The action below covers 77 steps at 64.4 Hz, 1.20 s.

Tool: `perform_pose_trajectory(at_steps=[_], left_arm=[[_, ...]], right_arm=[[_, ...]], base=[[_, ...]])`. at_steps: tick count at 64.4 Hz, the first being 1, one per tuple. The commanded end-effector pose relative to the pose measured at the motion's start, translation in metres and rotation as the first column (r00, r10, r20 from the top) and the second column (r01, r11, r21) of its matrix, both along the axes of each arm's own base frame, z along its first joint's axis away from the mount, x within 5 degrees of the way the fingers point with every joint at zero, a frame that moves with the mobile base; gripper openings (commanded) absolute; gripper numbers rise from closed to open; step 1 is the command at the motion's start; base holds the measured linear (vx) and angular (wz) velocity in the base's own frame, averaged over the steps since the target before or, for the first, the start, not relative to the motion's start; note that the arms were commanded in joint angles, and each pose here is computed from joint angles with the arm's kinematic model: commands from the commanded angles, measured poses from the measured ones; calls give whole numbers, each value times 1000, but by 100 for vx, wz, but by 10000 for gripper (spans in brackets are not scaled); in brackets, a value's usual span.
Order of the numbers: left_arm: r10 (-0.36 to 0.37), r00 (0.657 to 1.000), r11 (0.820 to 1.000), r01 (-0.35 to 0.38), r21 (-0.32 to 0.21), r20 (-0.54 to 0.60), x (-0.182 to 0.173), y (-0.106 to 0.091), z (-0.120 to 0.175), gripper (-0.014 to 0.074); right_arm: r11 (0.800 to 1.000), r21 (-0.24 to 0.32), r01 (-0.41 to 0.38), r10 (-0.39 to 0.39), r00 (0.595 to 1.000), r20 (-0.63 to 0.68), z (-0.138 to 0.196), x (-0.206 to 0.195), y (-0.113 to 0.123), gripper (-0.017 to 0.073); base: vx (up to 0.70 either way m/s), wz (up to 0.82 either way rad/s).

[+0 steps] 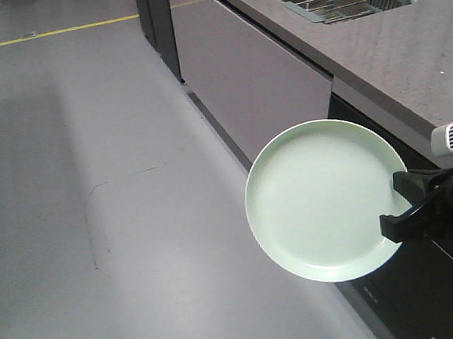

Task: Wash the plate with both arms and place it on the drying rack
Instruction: 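Drive the base down the aisle holding the plate in the right gripper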

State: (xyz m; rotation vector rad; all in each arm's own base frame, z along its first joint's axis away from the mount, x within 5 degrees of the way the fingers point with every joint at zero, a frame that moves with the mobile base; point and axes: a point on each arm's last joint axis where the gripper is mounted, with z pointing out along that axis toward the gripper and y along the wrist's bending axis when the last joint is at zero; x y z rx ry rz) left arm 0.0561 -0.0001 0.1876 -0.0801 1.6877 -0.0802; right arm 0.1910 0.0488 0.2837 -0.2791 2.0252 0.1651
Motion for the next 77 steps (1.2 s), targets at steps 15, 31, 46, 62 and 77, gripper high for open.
perform_pose_trajectory(at_steps=[15,31,46,62,77], left_arm=[[-11,998,1000,11,-1,68,0,-1,2,4],[-11,998,1000,11,-1,68,0,-1,2,4],[-11,998,1000,11,-1,68,0,-1,2,4],[-11,998,1000,11,-1,68,0,-1,2,4],[-11,998,1000,11,-1,68,0,-1,2,4]], right_arm=[[1000,21,11,-13,994,113,18,3,-1,-5],[1000,21,11,-13,994,113,18,3,-1,-5],[1000,21,11,-13,994,113,18,3,-1,-5],[1000,21,11,-13,994,113,18,3,-1,-5],[1000,21,11,-13,994,113,18,3,-1,-5]], base=[[-6,34],[-4,36],[-1,30],[2,21],[5,18]])
